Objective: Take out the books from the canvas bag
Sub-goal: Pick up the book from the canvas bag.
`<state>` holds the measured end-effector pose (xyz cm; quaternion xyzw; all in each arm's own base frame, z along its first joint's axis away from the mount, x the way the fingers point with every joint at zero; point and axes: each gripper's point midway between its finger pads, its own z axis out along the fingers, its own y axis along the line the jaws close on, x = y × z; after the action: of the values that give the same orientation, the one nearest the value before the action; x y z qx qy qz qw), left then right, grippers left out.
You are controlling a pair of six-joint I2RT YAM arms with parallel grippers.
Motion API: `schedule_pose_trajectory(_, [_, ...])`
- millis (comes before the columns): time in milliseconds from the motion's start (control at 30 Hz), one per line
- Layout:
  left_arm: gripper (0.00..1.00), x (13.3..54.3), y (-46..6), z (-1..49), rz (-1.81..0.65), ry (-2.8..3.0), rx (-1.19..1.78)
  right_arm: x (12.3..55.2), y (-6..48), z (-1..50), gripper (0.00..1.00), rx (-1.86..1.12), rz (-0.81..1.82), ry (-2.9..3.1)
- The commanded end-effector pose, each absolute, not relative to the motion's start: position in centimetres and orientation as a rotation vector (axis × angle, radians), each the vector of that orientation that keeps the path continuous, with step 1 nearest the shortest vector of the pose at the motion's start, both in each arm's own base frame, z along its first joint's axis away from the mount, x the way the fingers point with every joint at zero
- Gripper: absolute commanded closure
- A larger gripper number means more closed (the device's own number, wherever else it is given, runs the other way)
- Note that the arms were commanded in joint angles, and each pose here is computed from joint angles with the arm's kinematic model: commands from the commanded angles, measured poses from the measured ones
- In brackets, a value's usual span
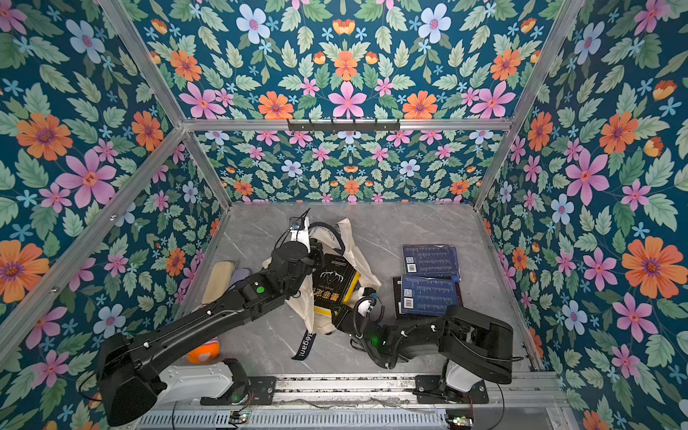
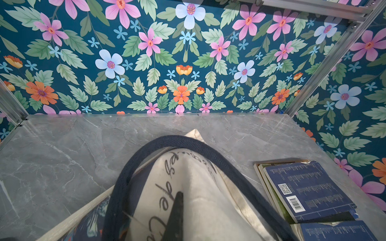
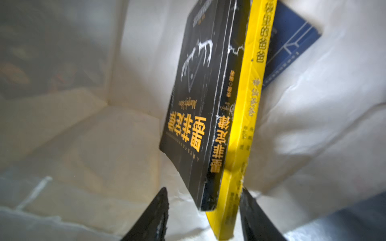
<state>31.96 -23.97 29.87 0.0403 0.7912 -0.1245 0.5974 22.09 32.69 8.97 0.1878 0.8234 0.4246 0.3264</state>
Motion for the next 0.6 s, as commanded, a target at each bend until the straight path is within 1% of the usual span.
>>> schedule_pose_trajectory(0, [1.0,32.2,-23.8,31.1,-0.304,1.799,0.055,22.6,32.1,9.9,0.46,0.46,1.113,2.142])
schedule_pose_trajectory(100, [1.0,32.2,-23.8,31.1,-0.306,1.8,0.057,22.8,31.2,9.7,0.47,0.468,1.04,2.159])
schedule_pose_trajectory(333, [1.0,32.2,-23.9,31.1,-0.309,1.8,0.059,23.0,29.9,8.2,0.48,0.523,1.053,2.2])
schedule_pose_trajectory(567, [1.0,32.1,-23.9,31.2,-0.313,1.799,0.062,23.1,29.1,7.0,0.48,0.439,0.912,2.303])
